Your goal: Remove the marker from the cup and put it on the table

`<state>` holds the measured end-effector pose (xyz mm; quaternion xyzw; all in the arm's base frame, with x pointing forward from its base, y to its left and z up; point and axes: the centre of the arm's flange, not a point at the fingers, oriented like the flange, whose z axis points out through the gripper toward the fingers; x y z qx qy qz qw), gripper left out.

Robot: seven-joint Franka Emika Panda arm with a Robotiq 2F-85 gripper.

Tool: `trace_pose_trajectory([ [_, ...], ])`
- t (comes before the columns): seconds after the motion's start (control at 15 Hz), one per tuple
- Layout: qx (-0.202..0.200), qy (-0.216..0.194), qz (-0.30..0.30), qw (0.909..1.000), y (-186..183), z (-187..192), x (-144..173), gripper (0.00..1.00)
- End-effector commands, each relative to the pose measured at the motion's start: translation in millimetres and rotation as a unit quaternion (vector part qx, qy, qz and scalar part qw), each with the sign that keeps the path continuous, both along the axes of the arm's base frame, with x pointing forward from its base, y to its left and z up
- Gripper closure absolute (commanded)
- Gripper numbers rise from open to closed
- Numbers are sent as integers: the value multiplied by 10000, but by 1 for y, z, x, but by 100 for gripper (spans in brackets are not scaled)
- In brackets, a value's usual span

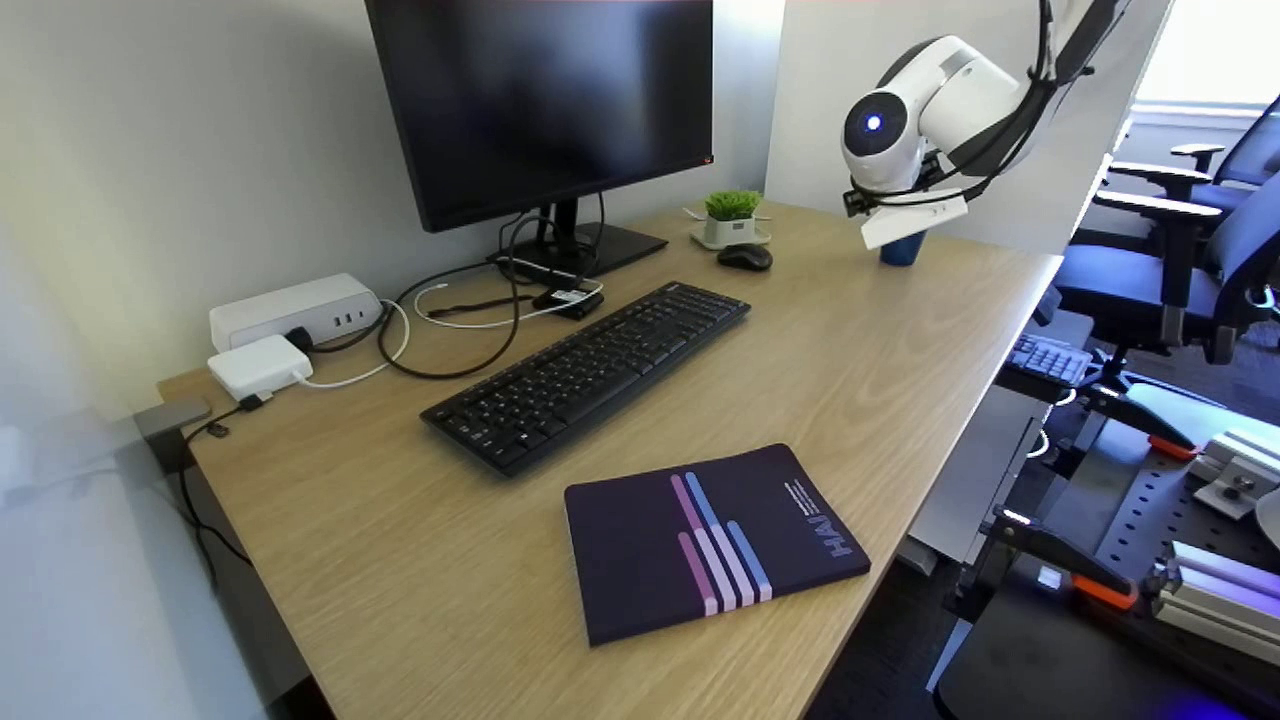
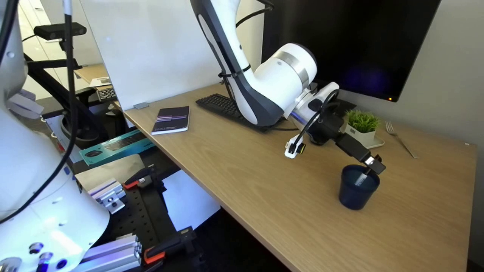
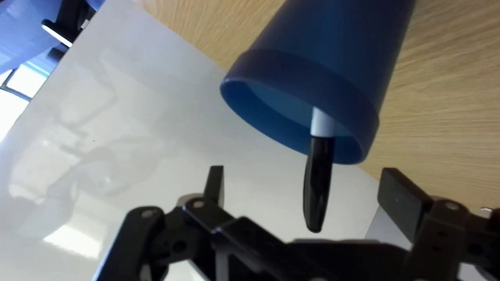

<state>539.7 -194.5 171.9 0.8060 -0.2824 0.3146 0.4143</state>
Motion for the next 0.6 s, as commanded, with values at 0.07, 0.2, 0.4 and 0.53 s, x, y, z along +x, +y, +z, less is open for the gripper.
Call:
trace_pose_trajectory([
  [0.07, -142, -193, 98, 9997, -8, -6, -1, 34],
  [0.2, -172, -238, 144, 9995, -7, -7, -2, 48],
  [0.4, -190, -279, 196, 9992, -6, -9, -3, 69],
  [0.53, -193, -300, 206, 9992, -6, -9, -4, 84],
])
